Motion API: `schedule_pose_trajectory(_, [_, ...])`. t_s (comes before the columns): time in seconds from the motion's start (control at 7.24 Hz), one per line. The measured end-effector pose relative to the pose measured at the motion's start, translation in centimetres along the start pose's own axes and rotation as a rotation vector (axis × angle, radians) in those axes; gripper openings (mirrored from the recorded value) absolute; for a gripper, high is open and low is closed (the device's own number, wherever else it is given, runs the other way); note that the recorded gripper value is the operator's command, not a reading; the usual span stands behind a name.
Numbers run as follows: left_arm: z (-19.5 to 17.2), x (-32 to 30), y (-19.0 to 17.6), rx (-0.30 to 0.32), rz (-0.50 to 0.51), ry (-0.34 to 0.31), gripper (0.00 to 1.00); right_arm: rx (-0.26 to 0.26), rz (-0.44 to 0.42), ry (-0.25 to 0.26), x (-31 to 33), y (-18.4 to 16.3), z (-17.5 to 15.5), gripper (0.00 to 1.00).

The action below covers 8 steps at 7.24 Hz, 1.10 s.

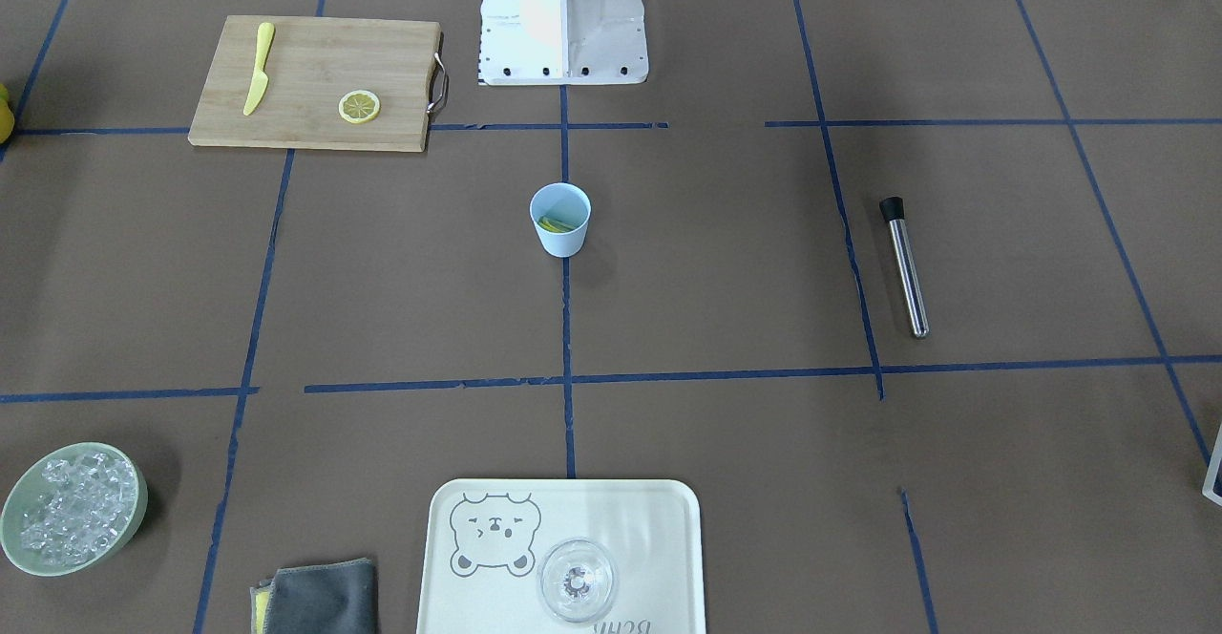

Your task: Squeeze lemon into cup

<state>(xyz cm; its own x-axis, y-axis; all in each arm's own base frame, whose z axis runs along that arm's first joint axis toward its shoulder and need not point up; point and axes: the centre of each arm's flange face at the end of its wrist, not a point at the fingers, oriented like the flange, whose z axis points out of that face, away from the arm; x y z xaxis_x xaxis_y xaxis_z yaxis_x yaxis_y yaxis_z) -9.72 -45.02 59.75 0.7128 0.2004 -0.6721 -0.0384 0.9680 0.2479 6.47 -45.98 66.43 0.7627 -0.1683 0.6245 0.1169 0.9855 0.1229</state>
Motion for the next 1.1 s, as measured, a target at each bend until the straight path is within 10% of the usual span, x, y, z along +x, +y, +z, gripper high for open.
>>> schedule_pose_trajectory(1.1, [0.06,0.0,0.38,-0.001,-0.003,0.005,1.0,0.021,0.02,-0.039,0.36,0.99,-0.76,1.0])
